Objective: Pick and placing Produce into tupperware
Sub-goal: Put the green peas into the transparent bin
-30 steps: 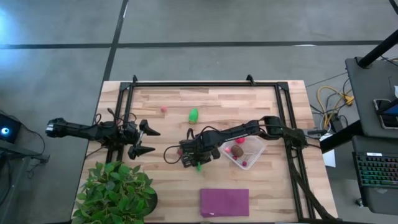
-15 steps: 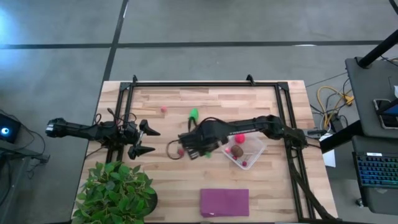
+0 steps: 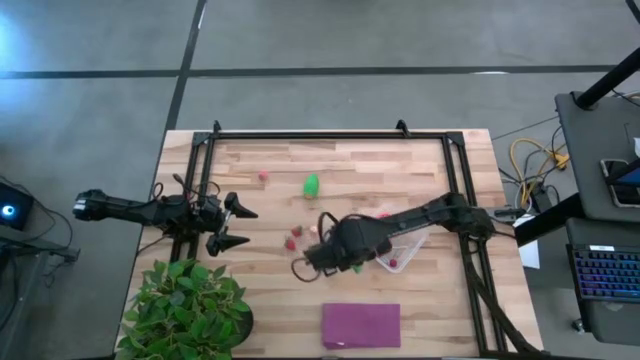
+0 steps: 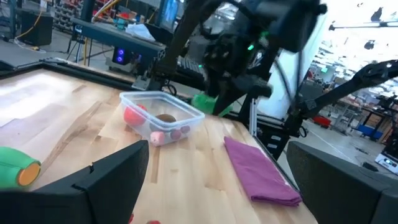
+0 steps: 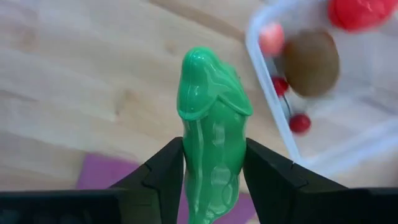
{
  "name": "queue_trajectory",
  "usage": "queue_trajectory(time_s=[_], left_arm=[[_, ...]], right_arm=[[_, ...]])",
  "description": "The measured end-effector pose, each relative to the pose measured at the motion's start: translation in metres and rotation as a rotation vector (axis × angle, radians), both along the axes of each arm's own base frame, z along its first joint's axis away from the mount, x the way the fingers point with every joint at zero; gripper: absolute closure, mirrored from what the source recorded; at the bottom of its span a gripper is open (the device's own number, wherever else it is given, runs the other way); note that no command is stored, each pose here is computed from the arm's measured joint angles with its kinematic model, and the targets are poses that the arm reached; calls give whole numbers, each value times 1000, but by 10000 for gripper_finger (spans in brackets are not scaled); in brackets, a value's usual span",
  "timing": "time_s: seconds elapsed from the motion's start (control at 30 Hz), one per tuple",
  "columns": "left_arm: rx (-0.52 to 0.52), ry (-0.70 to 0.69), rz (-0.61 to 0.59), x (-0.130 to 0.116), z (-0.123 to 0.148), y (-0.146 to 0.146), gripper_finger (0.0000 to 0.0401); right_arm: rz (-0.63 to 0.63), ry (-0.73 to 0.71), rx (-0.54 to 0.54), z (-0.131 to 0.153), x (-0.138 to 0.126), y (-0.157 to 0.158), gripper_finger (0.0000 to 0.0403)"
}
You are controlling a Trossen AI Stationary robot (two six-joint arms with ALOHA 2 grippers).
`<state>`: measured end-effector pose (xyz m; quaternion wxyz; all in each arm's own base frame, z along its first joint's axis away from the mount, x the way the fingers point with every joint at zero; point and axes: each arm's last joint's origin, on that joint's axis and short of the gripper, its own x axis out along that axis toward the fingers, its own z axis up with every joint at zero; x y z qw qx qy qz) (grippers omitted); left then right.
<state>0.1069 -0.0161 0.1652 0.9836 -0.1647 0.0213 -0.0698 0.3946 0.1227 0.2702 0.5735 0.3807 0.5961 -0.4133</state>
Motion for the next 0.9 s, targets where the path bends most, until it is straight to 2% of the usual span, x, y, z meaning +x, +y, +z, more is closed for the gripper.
queue_trajectory(time_s=[0.2,0.43,0.57,0.67,0.73,0.9], left_arm=[[0,2,0,0,0,0,34],[0,2,0,0,0,0,34],[0,3,0,0,0,0,34],[1,3,0,0,0,0,34],[0,2,0,0,0,0,34],[0,2,0,0,0,0,34]], right_arm=[[-89,20,-67,4,-32,6,262],[-195,40,-116,18,-88,-41,263],[-267,-81,-80,24,-117,-68,263],[-292,-180,5,10,-127,-76,264],[-306,-195,37,-7,-132,-77,264],[-328,-98,63,-44,-146,-75,264]])
